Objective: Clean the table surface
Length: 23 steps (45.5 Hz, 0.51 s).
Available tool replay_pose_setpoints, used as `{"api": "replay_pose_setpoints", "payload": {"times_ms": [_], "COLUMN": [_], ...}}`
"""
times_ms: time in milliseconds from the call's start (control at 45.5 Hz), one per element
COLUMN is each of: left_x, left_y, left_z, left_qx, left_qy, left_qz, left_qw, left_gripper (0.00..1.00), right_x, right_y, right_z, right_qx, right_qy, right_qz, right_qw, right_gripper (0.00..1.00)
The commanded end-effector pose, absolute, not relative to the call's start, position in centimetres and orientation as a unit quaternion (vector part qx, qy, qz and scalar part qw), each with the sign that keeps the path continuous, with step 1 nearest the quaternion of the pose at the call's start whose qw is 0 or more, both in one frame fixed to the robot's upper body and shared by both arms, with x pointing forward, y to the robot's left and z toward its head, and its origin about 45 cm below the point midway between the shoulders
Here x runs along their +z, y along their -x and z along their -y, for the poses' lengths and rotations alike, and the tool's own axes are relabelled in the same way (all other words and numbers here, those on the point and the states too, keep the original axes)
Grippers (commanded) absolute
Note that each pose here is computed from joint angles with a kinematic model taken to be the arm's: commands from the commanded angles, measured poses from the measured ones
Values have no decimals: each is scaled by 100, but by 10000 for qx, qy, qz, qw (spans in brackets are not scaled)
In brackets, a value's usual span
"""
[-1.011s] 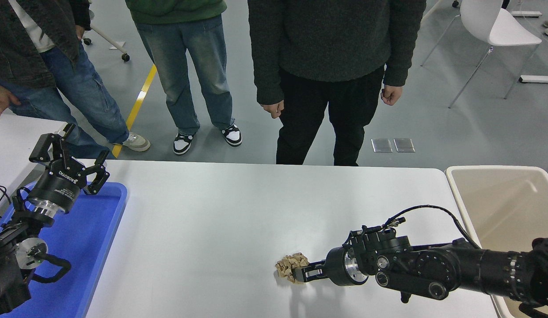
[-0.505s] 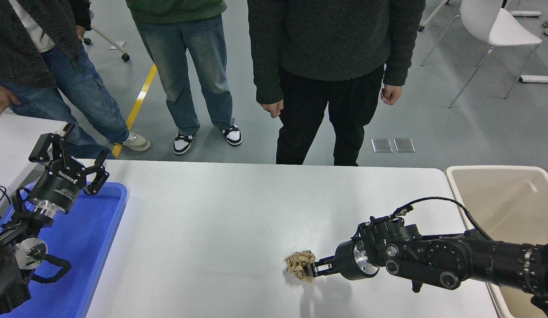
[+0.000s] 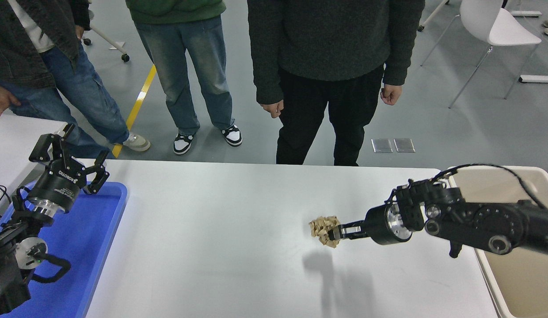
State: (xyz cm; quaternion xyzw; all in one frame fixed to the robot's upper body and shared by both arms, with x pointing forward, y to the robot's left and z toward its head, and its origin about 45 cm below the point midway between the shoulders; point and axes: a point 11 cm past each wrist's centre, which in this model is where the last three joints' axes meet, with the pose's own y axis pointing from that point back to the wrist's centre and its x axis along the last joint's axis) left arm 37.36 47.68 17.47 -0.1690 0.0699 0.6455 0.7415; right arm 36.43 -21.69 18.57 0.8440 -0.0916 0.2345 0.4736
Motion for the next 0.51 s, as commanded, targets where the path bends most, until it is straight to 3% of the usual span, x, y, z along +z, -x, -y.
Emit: {"api": "replay_pose_setpoints", "payload": {"times_ms": [0,484], "left_x": [1746,1748], "left_y": [-3736,-3736], "left_z": [-4768,-4769], "left_qx": [6454,6456], "left_qy": [1685,1691], "left_qz": [-700,-698], "left_qw": [7417,7414], "left_gripper": [100,100], "right_x": [2362,3106], "right_y": [-3730,-3730], "right_z": [2473,2878], "right_qx": [2347,2411], "right_qy": [-8405,-8354], "right_qz": [1172,1348], "right_qw": [4741,4752], "right_gripper": [0,0]}}
